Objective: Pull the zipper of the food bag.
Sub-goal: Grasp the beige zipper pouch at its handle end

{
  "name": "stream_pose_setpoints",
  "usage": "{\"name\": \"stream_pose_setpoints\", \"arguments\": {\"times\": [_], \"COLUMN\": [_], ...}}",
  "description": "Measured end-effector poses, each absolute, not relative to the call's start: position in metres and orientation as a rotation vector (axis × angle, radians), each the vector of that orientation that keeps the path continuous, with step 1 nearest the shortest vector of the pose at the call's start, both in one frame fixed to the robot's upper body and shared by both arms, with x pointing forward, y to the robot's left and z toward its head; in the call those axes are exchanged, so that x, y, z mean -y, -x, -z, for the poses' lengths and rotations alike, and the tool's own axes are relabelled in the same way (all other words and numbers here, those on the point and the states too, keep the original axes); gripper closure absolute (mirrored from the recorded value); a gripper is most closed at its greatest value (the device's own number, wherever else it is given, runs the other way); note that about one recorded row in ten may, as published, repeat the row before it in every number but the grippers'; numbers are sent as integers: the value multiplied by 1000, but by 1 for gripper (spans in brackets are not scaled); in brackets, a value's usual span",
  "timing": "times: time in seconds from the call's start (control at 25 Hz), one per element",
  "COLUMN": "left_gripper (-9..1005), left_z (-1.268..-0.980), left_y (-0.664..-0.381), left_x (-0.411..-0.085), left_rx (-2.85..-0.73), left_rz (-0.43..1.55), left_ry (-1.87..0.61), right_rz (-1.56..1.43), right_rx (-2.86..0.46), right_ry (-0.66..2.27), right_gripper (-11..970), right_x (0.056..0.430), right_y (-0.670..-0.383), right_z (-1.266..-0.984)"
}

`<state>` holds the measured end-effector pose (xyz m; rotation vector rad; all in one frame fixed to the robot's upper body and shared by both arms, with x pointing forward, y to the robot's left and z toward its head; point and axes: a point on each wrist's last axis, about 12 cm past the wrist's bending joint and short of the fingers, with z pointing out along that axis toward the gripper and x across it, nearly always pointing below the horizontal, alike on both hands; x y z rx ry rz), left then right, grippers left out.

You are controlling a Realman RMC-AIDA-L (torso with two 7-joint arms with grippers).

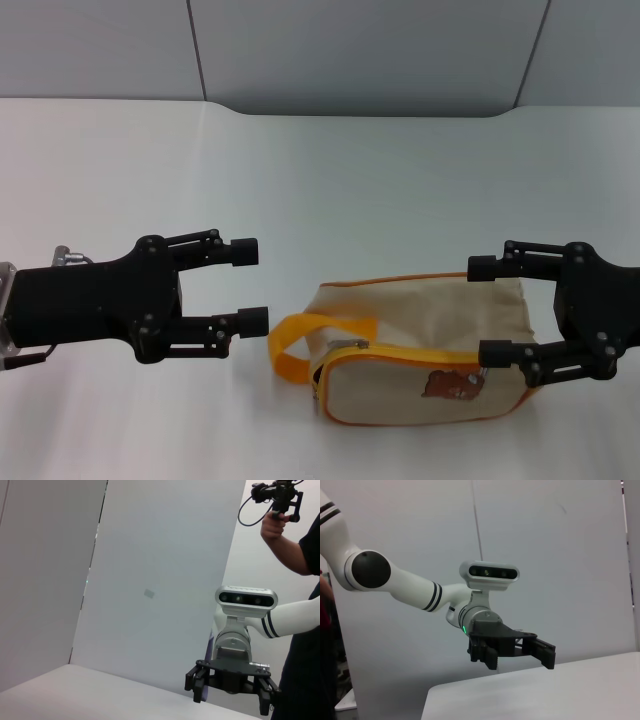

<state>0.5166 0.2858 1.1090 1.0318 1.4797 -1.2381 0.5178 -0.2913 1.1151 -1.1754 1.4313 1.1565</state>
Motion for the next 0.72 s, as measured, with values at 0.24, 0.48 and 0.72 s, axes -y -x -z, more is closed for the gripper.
{"name": "stream_pose_setpoints", "arguments": {"times": [0.24, 0.48, 0.72], "left_gripper": [191, 198, 206], "left_z": [-1110, -1109, -1075], "left_y": [-517, -516, -511], "left_x": [-285, -283, -259], "left_rx": [-1473, -1476, -1634], "left_rz": [1238, 1244, 1191], "left_ry": [-1039, -1054, -1137], "right_rz": [-1150, -1146, -1136], "right_rx": [-1421, -1416, -1425], "right_ry": [1184, 1186, 1176], "right_gripper": [119, 119, 119], "right_x": [291, 291, 293], "right_y": [-517, -517, -516], "right_z": [-1115, -1114, -1113]}}
